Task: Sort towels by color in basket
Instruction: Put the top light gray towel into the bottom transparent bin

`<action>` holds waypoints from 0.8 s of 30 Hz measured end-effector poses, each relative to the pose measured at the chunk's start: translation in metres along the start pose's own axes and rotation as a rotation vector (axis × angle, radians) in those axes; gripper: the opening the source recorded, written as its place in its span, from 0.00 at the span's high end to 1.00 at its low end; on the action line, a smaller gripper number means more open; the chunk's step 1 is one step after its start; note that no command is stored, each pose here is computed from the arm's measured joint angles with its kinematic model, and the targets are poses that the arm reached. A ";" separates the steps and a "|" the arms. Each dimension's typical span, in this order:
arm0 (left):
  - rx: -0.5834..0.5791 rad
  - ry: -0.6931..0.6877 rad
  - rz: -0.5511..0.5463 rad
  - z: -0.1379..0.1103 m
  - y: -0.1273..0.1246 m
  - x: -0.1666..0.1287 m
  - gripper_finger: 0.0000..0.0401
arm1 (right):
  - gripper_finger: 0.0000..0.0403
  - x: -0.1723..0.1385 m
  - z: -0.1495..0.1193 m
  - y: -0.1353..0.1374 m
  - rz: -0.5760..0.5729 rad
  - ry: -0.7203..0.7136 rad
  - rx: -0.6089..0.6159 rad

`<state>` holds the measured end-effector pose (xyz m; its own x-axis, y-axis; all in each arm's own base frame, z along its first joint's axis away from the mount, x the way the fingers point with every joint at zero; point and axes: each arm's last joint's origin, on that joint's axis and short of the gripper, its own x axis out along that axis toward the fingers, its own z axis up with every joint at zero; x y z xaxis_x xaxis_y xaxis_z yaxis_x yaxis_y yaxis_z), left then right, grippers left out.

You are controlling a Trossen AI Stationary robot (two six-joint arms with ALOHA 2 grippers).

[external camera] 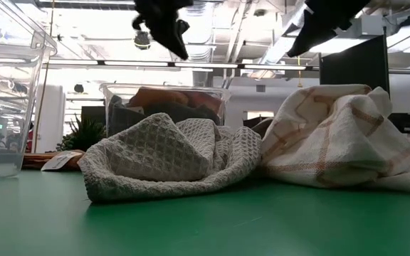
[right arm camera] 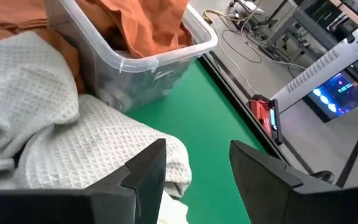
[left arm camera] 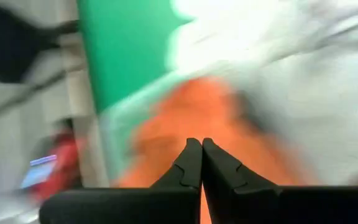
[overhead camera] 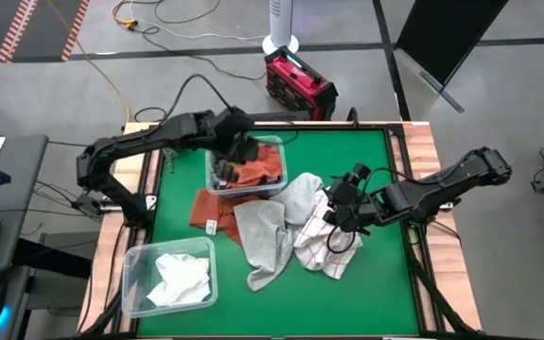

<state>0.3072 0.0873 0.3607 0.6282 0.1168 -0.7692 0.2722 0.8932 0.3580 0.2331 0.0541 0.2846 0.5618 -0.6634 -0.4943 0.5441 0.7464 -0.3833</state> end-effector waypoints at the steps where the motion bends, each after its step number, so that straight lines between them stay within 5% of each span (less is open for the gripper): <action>1: -0.008 -0.001 -0.071 0.001 -0.008 0.000 1.00 | 0.47 0.001 0.000 -0.001 -0.003 0.000 -0.005; 4: 0.015 0.071 -0.159 0.009 -0.037 0.005 1.00 | 0.47 0.005 0.004 -0.003 -0.016 -0.005 -0.010; 10: 0.075 0.168 0.007 0.032 -0.079 0.028 0.99 | 0.47 0.012 0.019 -0.005 -0.018 -0.083 -0.016; 15: 0.050 0.091 -0.048 0.047 -0.101 0.033 0.99 | 0.47 0.012 0.024 -0.001 0.084 -0.106 -0.015; 24: 0.187 -0.012 -0.118 0.051 -0.155 0.046 1.00 | 0.47 0.010 0.030 0.002 0.162 -0.139 0.068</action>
<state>0.3311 -0.0678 0.2964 0.5926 0.0099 -0.8054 0.4742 0.8040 0.3587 0.2586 0.0468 0.3021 0.7232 -0.5396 -0.4310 0.4778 0.8416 -0.2519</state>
